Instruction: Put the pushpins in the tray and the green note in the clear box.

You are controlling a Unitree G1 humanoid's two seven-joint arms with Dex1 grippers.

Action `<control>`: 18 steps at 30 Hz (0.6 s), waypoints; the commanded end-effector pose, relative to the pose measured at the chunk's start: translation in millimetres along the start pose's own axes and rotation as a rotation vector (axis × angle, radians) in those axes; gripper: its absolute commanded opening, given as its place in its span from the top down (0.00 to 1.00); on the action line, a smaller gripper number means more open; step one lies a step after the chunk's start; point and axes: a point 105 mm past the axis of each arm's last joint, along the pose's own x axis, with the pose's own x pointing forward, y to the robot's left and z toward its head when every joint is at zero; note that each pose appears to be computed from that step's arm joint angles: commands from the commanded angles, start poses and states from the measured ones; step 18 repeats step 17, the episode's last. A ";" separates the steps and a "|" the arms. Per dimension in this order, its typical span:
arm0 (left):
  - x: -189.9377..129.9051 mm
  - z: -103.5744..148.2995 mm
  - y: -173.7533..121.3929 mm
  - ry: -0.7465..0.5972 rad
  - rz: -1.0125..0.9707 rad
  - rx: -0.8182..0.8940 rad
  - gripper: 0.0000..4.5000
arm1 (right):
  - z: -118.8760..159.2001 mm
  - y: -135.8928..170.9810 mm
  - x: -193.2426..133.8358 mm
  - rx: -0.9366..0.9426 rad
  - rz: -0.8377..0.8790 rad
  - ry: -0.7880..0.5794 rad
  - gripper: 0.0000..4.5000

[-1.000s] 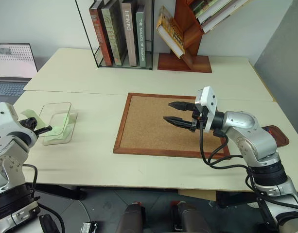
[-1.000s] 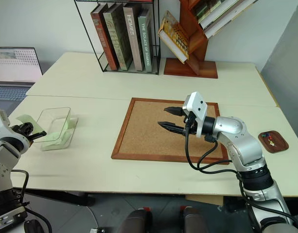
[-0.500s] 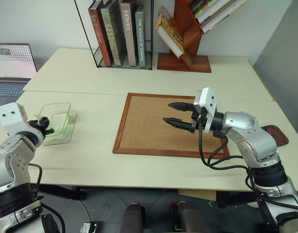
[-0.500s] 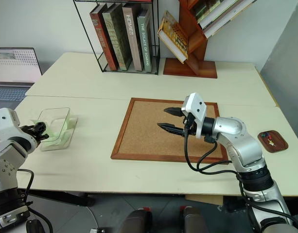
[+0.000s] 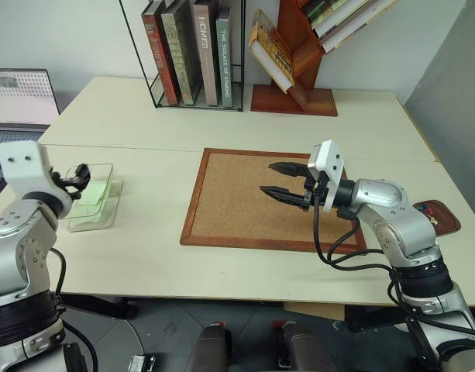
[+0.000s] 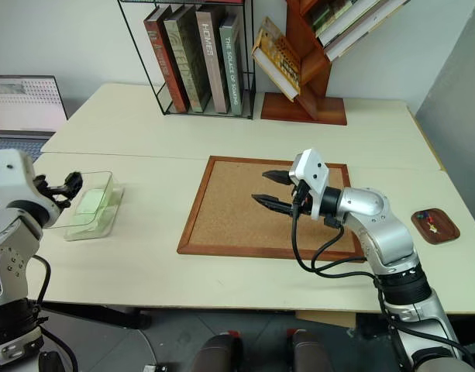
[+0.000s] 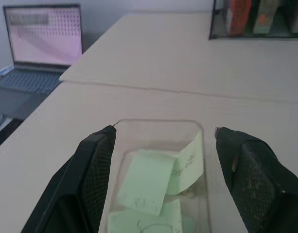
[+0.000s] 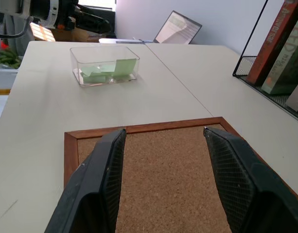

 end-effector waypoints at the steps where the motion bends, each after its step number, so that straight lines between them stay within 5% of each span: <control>1: -12.3 38.0 -60.4 -0.177 -0.259 0.121 0.23 | 16.5 -19.7 -20.0 -0.030 -0.162 -0.069 0.41; 5: -32.3 39.0 -116.5 -0.244 -0.508 0.256 0.23 | 4.0 -22.1 -42.0 -0.004 -0.250 -0.028 0.41; 10: -51.7 19.4 -153.5 -0.221 -0.787 0.218 0.23 | -21.5 -11.0 -68.2 0.004 -0.281 0.074 0.41; 18: -81.4 -6.1 -172.3 -0.151 -1.058 0.182 0.23 | -41.4 -3.1 -81.7 -0.029 -0.264 0.159 0.41</control>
